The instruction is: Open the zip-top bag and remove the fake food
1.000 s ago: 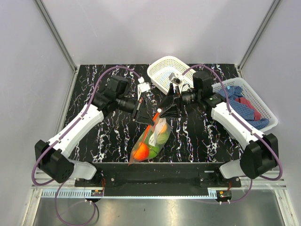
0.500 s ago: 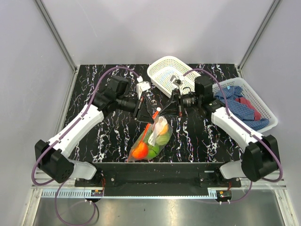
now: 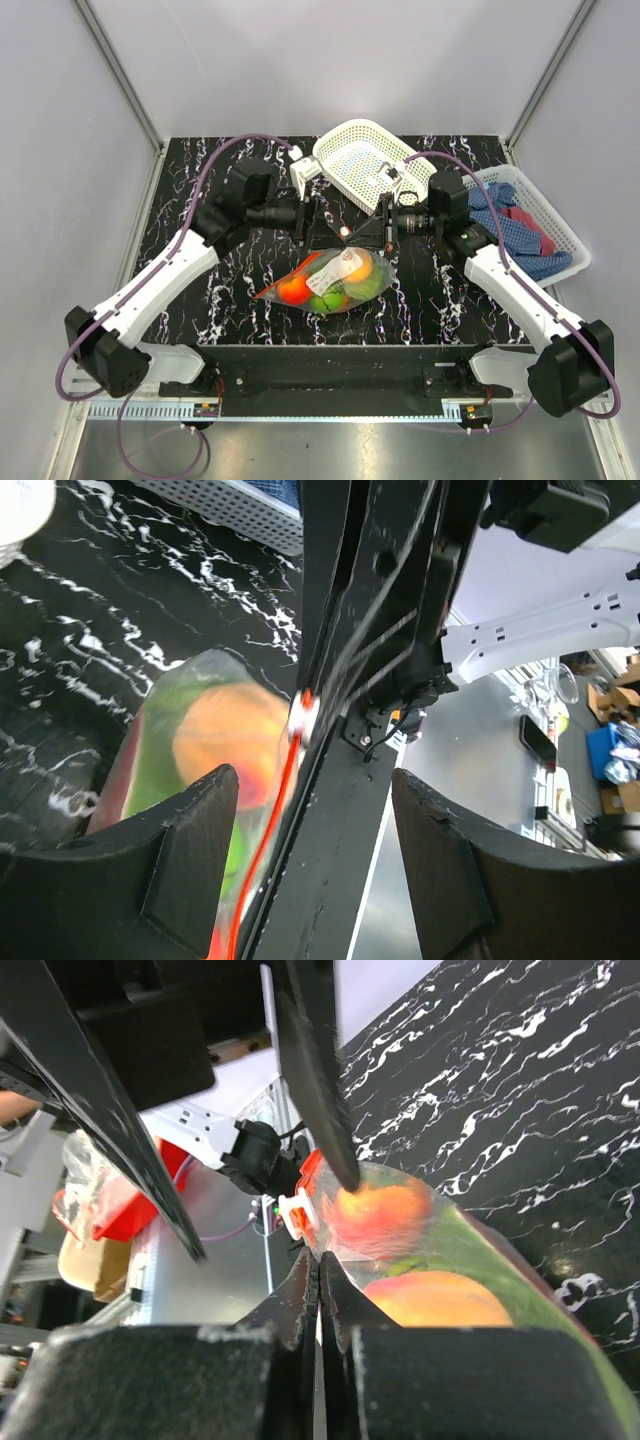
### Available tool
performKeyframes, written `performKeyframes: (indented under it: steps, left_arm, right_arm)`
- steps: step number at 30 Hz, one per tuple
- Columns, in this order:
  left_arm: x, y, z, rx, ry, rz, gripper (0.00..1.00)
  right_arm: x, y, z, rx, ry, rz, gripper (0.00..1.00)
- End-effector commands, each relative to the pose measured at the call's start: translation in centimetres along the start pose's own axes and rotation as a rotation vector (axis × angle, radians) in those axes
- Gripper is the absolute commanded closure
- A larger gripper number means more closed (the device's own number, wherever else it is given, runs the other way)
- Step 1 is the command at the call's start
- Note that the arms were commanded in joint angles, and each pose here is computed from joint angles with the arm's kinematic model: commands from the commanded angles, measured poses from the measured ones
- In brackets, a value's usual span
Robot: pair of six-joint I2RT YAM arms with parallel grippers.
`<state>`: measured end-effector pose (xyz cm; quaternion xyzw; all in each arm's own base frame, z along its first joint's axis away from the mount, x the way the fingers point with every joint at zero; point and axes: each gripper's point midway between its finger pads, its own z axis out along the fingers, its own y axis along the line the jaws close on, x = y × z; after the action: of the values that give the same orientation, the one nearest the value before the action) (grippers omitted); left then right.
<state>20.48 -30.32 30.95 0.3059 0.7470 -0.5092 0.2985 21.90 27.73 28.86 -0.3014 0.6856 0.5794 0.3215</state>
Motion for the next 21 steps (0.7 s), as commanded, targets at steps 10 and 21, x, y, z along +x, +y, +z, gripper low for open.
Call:
performKeyframes:
  steps: [10,21]
  left_arm:
    - [-3.6,-1.1,0.0,-0.018,-0.141,0.049,0.37]
    - [-2.2,-1.3,1.3,0.057,-0.086,0.041,0.43]
  right_arm:
    - [1.2,0.3,-0.6,0.033,0.000,0.112,1.00]
    - [1.3,1.8,-0.9,-0.017,0.005,0.116,1.00]
